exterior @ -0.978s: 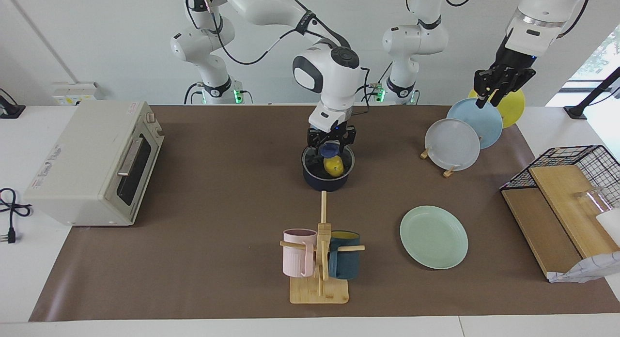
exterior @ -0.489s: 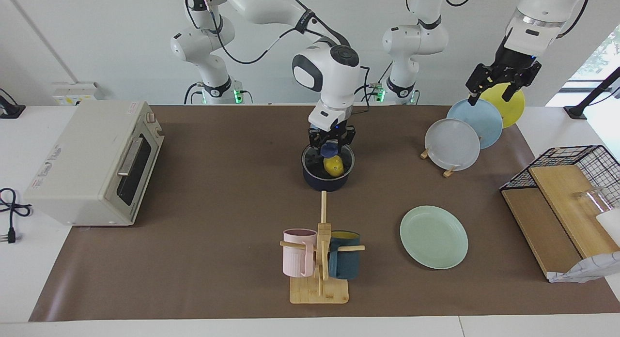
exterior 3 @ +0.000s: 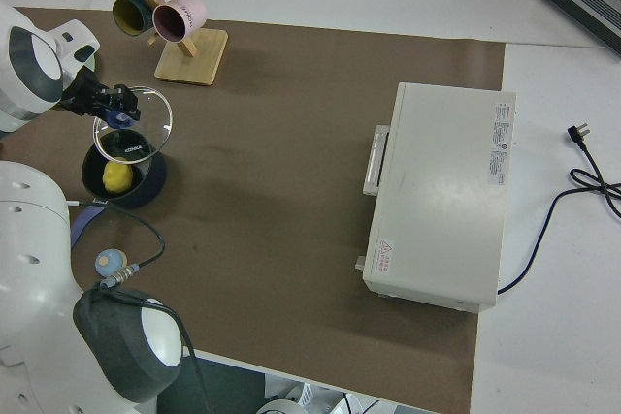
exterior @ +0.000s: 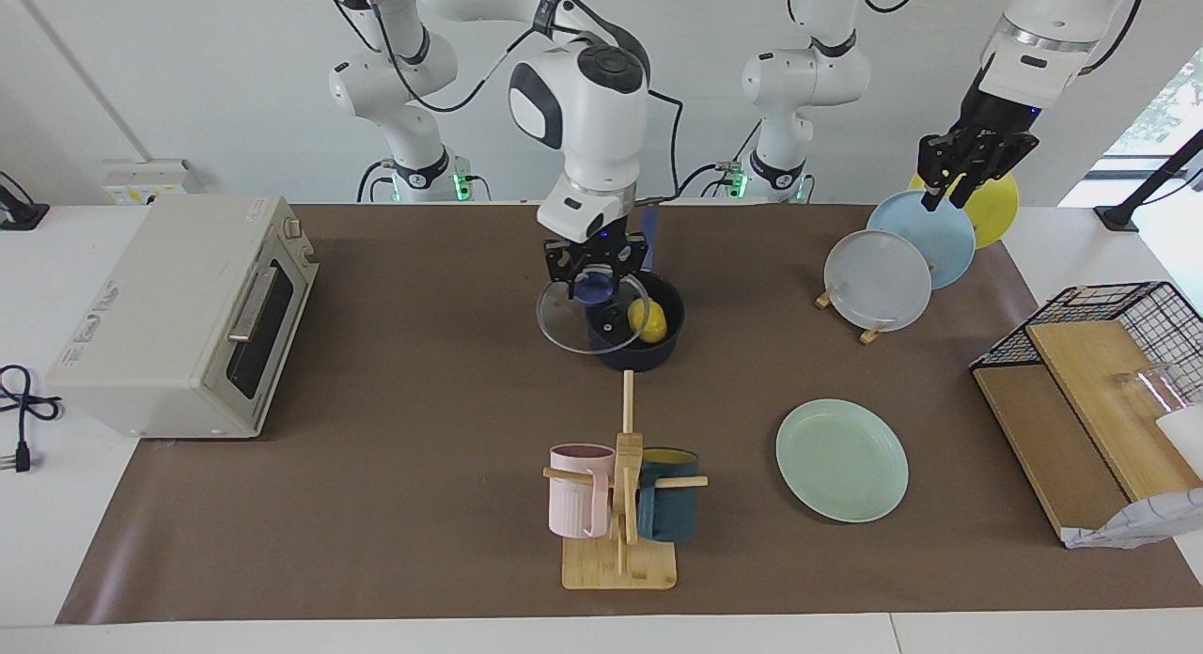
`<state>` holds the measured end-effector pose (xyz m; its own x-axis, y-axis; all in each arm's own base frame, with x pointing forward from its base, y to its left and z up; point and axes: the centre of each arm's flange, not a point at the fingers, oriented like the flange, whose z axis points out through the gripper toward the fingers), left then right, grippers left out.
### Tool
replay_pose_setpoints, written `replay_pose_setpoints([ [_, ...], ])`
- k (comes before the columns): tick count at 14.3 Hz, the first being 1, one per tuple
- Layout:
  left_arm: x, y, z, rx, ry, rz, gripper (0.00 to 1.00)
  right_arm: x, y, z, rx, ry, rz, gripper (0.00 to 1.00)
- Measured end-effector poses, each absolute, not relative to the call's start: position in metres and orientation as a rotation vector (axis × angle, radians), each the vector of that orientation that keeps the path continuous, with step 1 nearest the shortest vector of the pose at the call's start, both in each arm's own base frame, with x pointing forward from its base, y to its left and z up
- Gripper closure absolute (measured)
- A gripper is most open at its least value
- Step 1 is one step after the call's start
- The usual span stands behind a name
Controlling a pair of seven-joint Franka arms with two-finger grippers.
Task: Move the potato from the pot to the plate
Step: 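Lift the glass lid off the saucepan toward the toaster oven, then lower the lid with the right gripper while the left gripper reaches the pot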
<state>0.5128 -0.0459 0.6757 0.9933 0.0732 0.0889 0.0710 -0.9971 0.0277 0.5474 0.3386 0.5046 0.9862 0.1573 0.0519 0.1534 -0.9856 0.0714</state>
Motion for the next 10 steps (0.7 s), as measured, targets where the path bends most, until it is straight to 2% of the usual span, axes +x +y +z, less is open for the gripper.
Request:
replay_pose_setpoints([
  [2,0.513,-0.046,0.676,3.11,0.112,0.141,0.97,0.57,0.283,0.511,3.061,0.279,0.033,0.34],
  [4,0.513,-0.05,0.676,3.106,0.101,0.145,0.99,0.589,0.225,0.507,3.067,0.324,-0.046,0.34],
  [5,0.513,-0.059,0.675,3.103,0.076,0.149,0.93,0.595,0.198,0.501,3.065,0.341,-0.084,0.34],
  [7,0.512,-0.092,0.666,3.097,0.01,0.151,0.74,0.603,0.148,0.487,3.064,0.362,-0.146,0.34],
  [10,0.503,-0.173,0.636,3.078,0.047,0.142,0.4,0.603,0.094,0.465,3.07,0.392,-0.17,0.34],
])
